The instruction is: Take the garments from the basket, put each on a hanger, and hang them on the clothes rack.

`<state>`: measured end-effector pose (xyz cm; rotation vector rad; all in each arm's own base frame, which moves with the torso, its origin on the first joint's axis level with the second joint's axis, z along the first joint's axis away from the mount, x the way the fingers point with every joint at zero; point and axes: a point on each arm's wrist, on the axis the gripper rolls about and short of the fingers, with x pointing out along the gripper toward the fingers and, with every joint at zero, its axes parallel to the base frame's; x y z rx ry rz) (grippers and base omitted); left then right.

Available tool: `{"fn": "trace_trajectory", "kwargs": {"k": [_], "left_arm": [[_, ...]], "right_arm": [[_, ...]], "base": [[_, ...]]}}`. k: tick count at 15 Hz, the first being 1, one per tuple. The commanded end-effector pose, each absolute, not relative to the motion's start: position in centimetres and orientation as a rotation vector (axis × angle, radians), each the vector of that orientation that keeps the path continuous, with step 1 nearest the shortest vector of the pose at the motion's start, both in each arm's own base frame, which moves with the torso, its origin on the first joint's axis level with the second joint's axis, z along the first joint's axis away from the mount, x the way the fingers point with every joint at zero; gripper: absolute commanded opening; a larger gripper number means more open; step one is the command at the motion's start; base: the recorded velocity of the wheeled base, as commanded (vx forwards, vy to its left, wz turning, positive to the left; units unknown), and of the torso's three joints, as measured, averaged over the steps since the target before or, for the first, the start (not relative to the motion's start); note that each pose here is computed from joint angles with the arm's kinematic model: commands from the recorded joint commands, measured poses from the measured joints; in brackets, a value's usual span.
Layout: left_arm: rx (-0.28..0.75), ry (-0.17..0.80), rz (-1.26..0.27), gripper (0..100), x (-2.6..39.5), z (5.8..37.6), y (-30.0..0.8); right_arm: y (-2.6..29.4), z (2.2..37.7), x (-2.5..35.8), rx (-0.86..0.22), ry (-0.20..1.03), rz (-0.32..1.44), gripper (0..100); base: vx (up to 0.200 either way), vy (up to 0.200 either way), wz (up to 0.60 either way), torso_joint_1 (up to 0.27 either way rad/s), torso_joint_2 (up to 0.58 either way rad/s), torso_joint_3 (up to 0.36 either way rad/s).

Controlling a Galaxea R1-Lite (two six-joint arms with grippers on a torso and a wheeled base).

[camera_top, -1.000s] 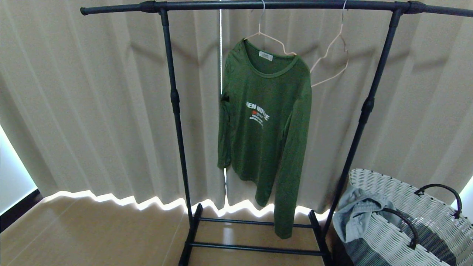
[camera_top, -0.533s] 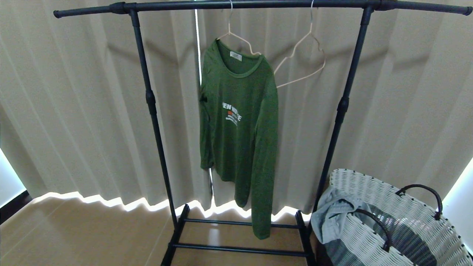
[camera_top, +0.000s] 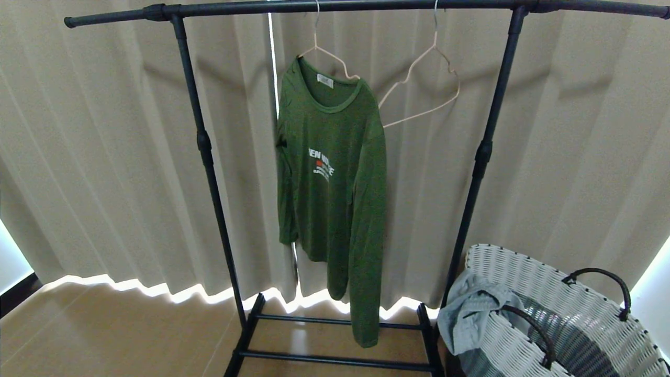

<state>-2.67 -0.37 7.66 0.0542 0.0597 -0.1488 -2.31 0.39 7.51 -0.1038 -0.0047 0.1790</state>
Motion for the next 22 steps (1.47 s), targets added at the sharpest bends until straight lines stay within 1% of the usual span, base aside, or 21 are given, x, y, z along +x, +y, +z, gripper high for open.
{"fn": "trace_trajectory", "kwargs": {"k": [1, 8, 12, 14, 16, 17, 18, 20, 21, 22], "left_arm": [[0.054, 0.061, -0.149, 100, -2.7, 7.6, -0.4], [0.054, 0.060, -0.151, 100, -2.7, 7.7, -0.4], [0.045, 0.061, -0.149, 100, -2.7, 7.7, -0.4], [0.045, 0.061, -0.149, 100, -2.7, 7.7, -0.4], [0.044, 0.061, -0.149, 100, -2.7, 7.7, -0.4], [0.045, 0.061, -0.149, 100, -2.7, 7.7, -0.4], [0.045, 0.061, -0.149, 100, -2.7, 7.7, -0.4], [0.045, 0.061, -0.149, 100, -2.7, 7.7, -0.4], [0.044, 0.061, -0.149, 100, -2.7, 7.7, -0.4], [0.045, 0.061, -0.149, 100, -2.7, 7.7, -0.4]], "right_arm": [[0.4, 7.5, -2.3, -0.104, -0.006, 0.178, 100], [0.4, 7.5, -2.3, -0.105, -0.008, 0.178, 100], [0.4, 7.5, -2.3, -0.101, -0.007, 0.175, 100], [0.3, 7.6, -2.3, -0.106, -0.011, 0.145, 100], [0.3, 8.7, -2.6, -0.115, -0.036, 0.144, 100], [0.3, 10.2, -2.7, -0.118, -0.014, 0.156, 100], [0.3, 11.7, -2.3, -0.127, 0.063, 0.163, 100], [0.3, 13.6, -0.5, -0.176, 0.254, 0.178, 100], [0.3, 14.0, 1.4, -0.236, 0.385, 0.172, 100], [0.2, 14.0, 2.3, -0.265, 0.442, 0.162, 100]], "base": [[0.200, 0.000, 0.00, 0.007, 0.00, 0.002], [0.200, 0.000, 0.00, 0.004, 0.00, 0.002], [0.000, 0.000, 0.00, 0.000, 0.00, 0.000], [0.000, 0.000, 0.00, 0.000, 0.00, 0.000], [0.000, 0.000, 0.00, 0.000, 0.00, 0.000], [0.000, 0.000, 0.00, 0.000, 0.00, 0.000], [0.000, 0.000, 0.00, 0.000, 0.00, 0.000], [0.000, 0.000, 0.00, 0.000, 0.00, 0.000], [0.000, 0.000, 0.00, 0.000, 0.00, 0.000], [0.000, 0.000, 0.00, 0.000, 0.00, 0.000]]}}
